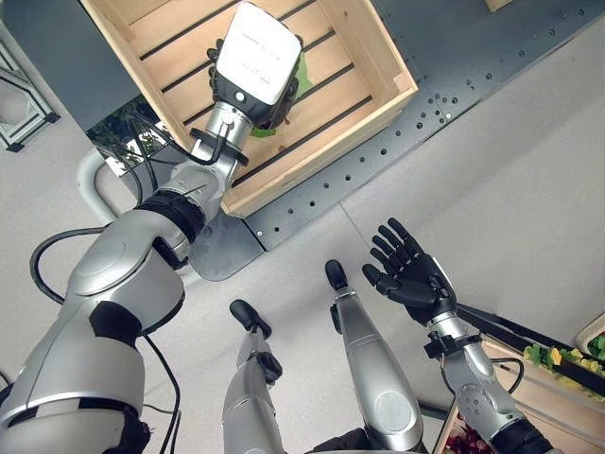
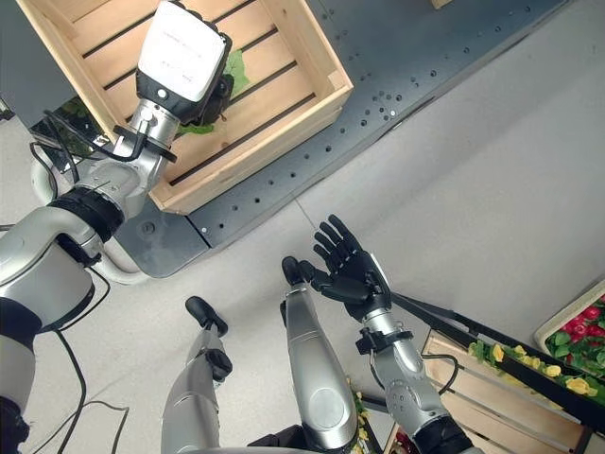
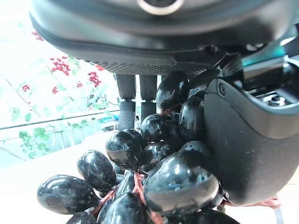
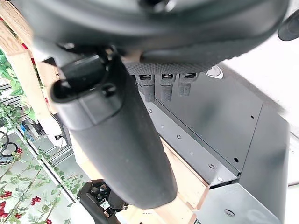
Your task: Pick up the fruits from the basket on one side to the basket on the other side
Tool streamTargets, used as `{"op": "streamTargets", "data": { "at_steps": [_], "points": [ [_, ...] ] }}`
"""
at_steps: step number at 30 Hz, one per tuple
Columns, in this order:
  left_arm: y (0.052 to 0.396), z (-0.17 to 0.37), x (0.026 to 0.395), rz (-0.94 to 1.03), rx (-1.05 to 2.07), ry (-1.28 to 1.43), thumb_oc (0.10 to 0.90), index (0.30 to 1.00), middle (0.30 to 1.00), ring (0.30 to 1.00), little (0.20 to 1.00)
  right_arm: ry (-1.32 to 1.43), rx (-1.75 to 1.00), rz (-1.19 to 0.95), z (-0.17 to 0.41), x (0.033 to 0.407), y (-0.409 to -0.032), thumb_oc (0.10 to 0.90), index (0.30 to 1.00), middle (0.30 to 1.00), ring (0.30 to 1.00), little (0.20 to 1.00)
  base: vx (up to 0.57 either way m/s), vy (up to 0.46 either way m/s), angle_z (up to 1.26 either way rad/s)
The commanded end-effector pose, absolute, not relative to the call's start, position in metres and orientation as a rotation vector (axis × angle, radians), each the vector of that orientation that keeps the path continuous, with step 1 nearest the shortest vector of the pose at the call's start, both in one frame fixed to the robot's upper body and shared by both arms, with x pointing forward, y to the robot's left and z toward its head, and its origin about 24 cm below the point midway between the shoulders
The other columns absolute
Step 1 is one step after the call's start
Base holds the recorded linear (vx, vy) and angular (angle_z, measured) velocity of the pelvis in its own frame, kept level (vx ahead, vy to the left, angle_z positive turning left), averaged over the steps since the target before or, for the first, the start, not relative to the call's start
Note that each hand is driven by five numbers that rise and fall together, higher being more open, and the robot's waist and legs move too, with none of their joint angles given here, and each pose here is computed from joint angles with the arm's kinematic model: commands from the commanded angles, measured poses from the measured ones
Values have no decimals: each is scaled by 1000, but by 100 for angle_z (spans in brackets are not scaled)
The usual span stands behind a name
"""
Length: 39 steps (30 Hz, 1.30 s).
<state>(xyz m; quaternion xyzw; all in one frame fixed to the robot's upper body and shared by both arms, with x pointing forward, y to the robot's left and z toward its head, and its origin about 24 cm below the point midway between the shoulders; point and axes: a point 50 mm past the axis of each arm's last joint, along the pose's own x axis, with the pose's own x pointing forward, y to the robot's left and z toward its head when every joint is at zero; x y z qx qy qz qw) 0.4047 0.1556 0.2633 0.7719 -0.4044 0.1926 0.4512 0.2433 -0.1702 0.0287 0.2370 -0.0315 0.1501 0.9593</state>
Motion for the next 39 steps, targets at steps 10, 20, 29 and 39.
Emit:
{"op": "streamTargets", "data": {
  "at_steps": [10,20,29,39],
  "points": [
    [149,303,370,580,756,-1223,400,300,300,300,300,-276,492,283,61,233,-160,800,900,900,900,900,0,-3,0],
    [137,267,347,375,196,-1154,400,300,300,300,300,-369,467,219,83,233,-165,800,900,900,900,900,-26,-7,5],
    [147,231,336,244,-229,-972,400,300,300,300,300,-479,380,155,101,224,-175,800,900,900,900,900,24,11,5],
    [134,186,315,59,-799,-794,400,300,300,300,300,-695,231,221,142,213,-188,800,900,900,900,900,50,13,0]
  ]
}}
